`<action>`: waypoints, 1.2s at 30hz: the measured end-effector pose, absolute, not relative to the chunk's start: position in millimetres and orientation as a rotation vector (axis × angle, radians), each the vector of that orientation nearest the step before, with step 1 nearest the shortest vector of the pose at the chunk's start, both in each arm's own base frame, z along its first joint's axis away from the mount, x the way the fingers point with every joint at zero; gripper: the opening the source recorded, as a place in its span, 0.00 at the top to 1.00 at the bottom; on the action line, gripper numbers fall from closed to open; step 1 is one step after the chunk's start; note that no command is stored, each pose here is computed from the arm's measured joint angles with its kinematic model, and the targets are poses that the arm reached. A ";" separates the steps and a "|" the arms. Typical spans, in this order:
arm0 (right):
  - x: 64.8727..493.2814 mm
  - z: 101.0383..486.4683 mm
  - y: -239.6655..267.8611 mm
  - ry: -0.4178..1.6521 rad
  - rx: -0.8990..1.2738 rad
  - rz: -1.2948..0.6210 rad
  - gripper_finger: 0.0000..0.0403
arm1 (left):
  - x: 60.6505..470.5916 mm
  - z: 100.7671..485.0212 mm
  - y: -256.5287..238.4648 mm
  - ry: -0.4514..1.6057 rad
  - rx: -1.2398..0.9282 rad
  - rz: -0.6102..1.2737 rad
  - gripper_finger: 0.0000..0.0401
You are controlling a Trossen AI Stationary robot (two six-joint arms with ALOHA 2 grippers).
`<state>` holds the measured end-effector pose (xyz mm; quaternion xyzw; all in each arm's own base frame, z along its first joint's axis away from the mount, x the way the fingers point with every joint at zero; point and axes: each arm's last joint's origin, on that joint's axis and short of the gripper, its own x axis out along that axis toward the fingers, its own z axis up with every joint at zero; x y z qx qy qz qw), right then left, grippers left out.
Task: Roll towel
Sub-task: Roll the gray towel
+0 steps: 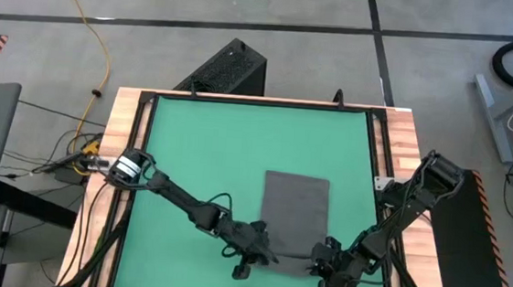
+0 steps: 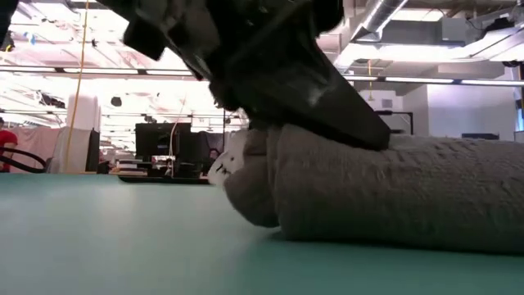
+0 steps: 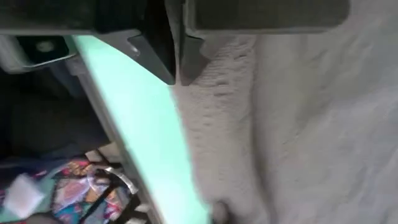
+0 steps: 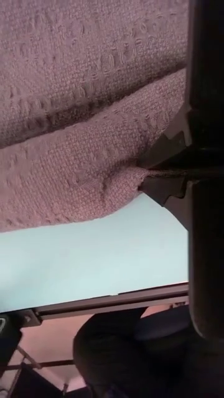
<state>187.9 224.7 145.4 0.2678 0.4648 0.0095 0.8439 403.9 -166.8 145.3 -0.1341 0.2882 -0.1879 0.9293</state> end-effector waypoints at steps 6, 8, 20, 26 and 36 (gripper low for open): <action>187.6 145.7 225.4 0.997 0.595 0.022 0.93 | 407.6 144.4 -155.3 0.594 -0.249 -0.329 0.99; 187.7 145.6 225.4 0.999 0.597 0.022 0.93 | 407.8 142.9 -152.5 0.611 -0.246 -0.319 0.99; 187.5 161.3 221.7 1.020 0.650 0.087 0.75 | 405.1 134.7 -143.2 0.699 -0.213 -0.234 1.00; 180.5 193.8 216.3 0.933 0.600 0.240 0.58 | 407.9 123.7 -135.7 0.726 -0.216 -0.212 1.00; 166.3 184.1 239.9 0.736 0.118 0.333 0.41 | 411.1 103.3 -134.3 0.771 -0.267 -0.227 1.00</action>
